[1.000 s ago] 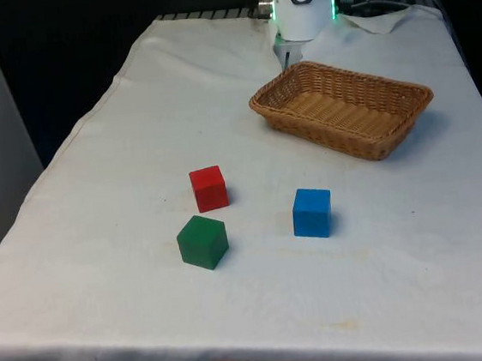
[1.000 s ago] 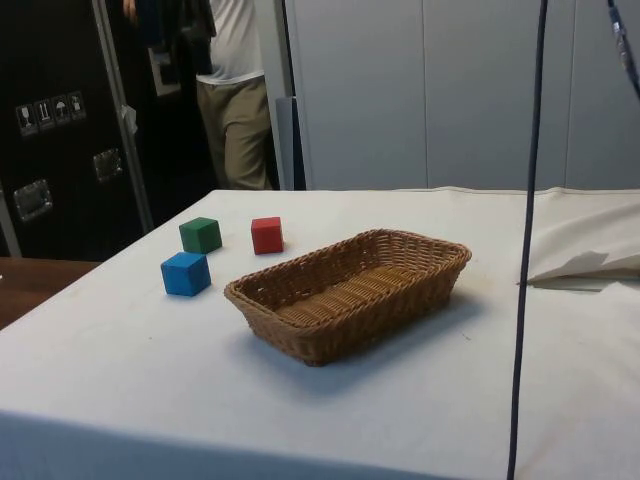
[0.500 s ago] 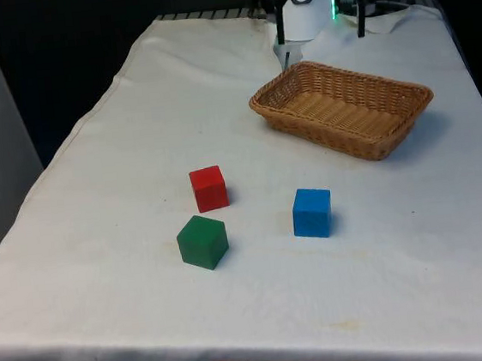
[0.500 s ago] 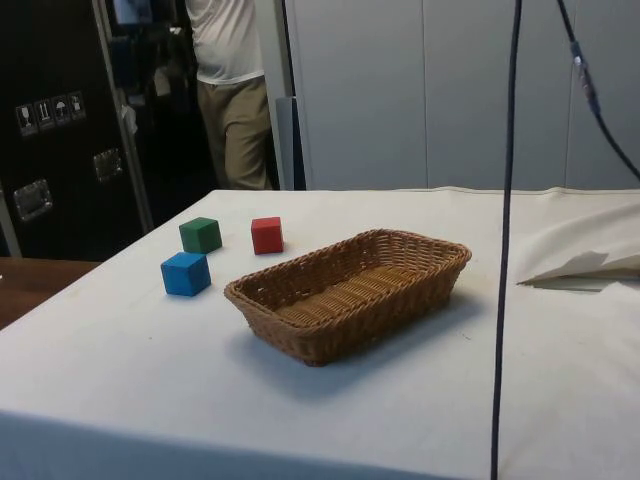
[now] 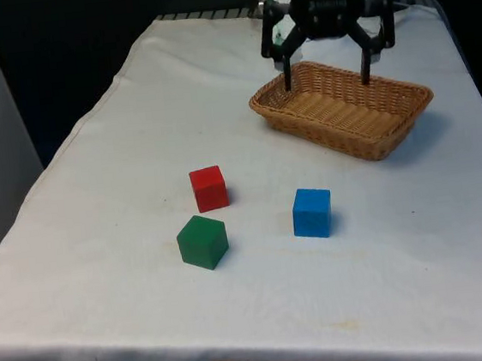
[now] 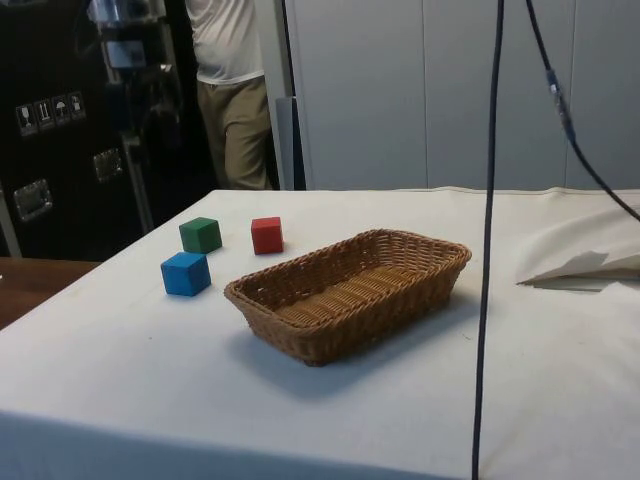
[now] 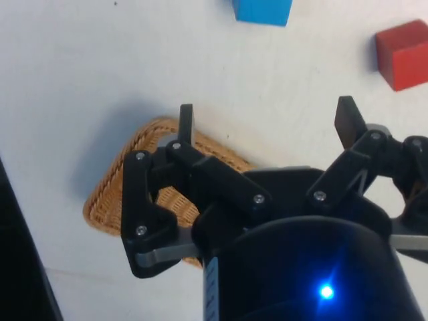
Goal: Pick up the blue cube and place it into the basket.
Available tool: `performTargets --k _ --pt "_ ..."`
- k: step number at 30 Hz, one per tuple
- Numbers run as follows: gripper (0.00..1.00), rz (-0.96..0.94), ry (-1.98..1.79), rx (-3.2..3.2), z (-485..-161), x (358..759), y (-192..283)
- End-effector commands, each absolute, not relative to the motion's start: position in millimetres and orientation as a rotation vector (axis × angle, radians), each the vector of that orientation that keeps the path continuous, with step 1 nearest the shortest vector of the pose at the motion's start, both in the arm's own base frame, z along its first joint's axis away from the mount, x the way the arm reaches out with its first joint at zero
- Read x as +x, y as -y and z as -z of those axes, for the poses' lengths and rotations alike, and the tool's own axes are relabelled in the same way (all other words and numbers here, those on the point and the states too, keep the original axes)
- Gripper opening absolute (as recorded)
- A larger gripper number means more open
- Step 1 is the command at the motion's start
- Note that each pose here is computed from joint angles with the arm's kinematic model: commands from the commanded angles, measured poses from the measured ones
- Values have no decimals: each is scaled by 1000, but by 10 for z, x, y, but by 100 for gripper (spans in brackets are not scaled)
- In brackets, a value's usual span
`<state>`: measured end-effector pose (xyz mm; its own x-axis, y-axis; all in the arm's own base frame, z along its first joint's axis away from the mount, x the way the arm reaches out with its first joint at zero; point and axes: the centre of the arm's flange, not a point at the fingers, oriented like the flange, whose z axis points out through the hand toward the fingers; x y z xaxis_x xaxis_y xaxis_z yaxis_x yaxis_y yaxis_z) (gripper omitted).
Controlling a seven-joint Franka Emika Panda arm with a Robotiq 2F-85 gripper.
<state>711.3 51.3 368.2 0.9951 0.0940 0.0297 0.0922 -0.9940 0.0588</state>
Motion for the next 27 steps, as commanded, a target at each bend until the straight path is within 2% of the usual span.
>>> performTargets --k 1,27 --pt "100 -56 -158 3075 -3647 7135 -526" --pt "100 -49 -79 3105 -3232 7215 -407"
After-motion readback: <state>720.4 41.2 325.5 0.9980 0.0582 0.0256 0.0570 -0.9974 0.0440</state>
